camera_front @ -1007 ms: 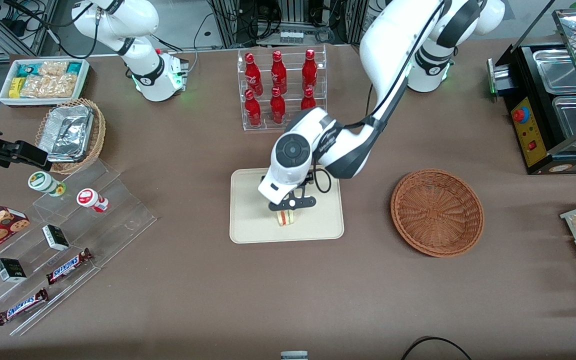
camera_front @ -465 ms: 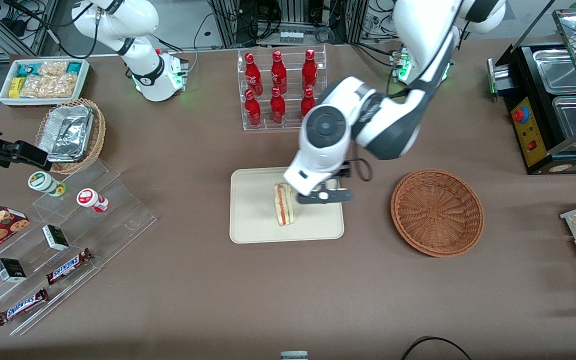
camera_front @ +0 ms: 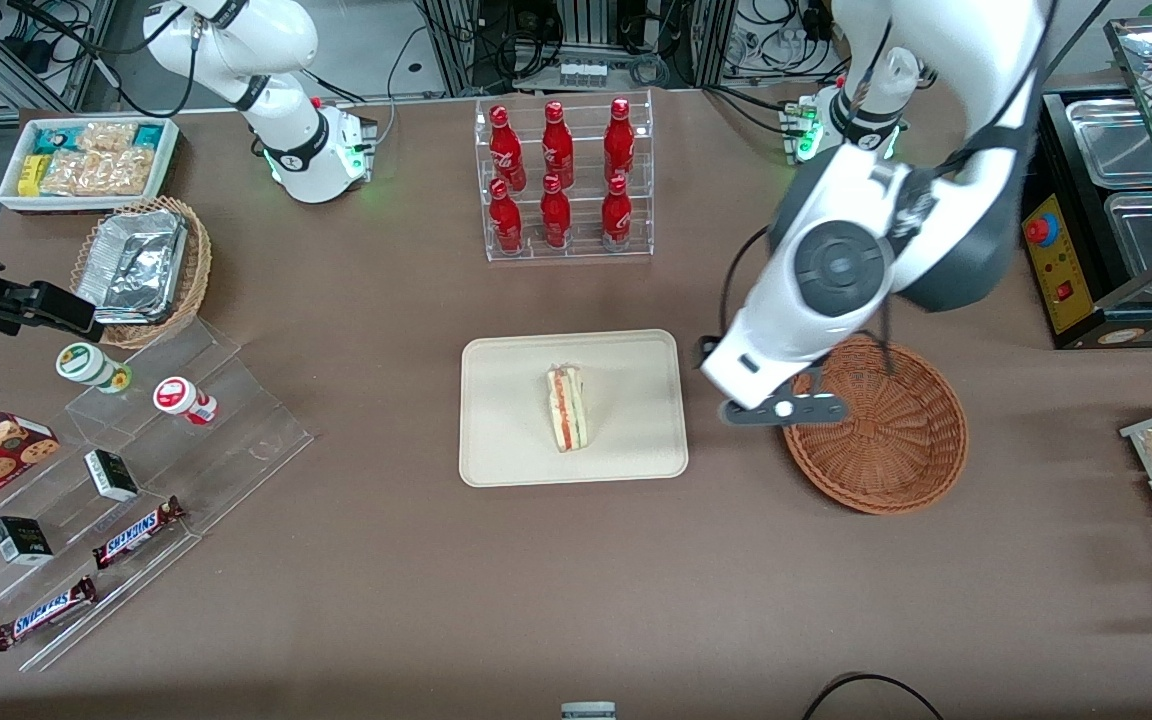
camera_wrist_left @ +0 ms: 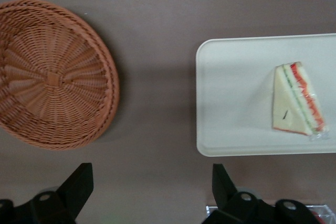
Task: Place sandwich from basket to tray
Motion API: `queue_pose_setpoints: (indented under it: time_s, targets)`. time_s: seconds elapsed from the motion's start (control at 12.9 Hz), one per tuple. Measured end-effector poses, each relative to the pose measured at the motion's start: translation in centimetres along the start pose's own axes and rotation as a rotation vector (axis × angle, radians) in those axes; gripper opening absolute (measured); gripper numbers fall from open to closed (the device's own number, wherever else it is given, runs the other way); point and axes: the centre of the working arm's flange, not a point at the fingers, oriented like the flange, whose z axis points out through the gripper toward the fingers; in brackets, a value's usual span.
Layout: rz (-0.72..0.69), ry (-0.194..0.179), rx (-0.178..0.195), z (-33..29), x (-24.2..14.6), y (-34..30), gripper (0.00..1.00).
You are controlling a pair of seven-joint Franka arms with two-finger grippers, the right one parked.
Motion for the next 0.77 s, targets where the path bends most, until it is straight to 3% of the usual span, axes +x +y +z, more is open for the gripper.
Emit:
queue_pose_setpoints:
  time_s: [0.23, 0.62, 0.77]
  targets:
    - [0.056, -0.002, -0.006, -2.2, -1.6, -6.0, 1.00]
    - [0.096, -0.043, -0.017, -7.0, -4.4, -15.5, 1.00]
    - [0.074, -0.032, -0.030, -8.7, -5.2, -19.2, 1.00]
